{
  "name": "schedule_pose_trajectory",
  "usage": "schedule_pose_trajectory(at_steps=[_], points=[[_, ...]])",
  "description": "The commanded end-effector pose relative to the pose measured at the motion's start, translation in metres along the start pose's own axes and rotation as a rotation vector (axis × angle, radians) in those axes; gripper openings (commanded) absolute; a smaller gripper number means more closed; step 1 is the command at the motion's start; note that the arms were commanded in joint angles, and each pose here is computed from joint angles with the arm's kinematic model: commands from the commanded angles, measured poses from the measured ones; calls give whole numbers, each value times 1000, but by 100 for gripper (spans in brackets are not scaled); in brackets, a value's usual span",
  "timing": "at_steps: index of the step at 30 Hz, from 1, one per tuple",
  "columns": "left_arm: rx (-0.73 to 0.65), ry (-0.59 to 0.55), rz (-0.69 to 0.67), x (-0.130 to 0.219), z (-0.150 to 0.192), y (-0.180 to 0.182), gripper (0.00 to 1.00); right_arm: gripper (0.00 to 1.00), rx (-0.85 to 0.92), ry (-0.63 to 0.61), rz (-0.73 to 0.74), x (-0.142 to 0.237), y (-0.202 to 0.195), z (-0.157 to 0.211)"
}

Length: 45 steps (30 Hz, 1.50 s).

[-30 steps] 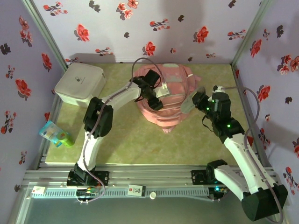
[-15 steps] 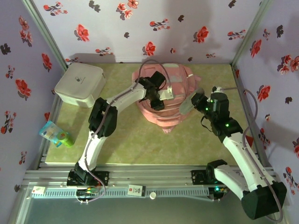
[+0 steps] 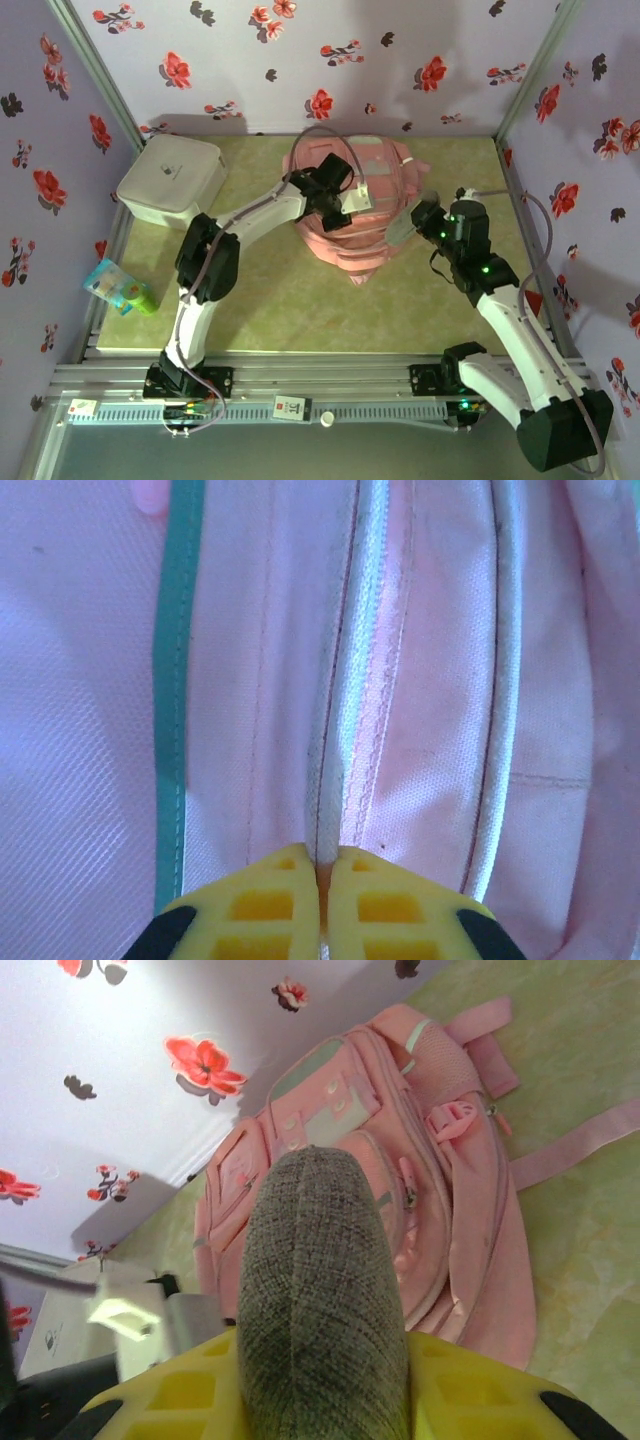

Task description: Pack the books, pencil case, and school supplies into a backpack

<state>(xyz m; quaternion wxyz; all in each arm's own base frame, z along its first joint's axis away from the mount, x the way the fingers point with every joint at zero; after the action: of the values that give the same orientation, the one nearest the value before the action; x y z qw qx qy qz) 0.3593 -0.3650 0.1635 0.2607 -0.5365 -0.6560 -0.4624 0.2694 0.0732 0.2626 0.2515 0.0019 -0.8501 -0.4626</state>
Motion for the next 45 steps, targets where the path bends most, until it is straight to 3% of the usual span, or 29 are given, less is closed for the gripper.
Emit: schedule_pose_trajectory(at_steps=[1, 6, 14, 20, 25, 35, 39, 45], points=[[40, -142, -135, 42, -24, 24, 0, 31, -39, -123, -5, 12, 1, -17], [162, -235, -205, 72, -33, 42, 0, 32, -66, -175, 10, 21, -5, -21], [368, -419, -257, 112, -57, 63, 0, 33, -169, -130, -21, 9, -10, -11], [430, -412, -286, 112, -68, 67, 0, 33, -347, -3, -141, -29, -5, 7], [487, -428, -269, 108, -79, 67, 0, 33, -465, 26, -247, -60, 3, 11], [602, -493, -247, 123, -94, 71, 0, 33, -545, 2, -331, -131, 15, 14], [622, -503, -235, 124, -96, 72, 0, 34, -551, 34, -412, -165, 32, 30], [658, -502, -230, 124, -95, 76, 0, 35, -573, 69, -418, -214, 48, 69]])
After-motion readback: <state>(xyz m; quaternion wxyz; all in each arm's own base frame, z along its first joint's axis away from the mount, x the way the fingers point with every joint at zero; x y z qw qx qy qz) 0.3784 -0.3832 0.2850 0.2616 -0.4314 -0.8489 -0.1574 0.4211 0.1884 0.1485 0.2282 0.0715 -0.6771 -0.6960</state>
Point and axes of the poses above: each hand's point on the last joint's axis, 136 mm out from that joint toward the fingers, its own x axis back along the fingers, its own y axis along the line the jaws close on, z = x × y, the point moved 5 cm from there along x, back along the fingers, and after that the axes turned 14 degrees about -x, right-handed, at the moved point
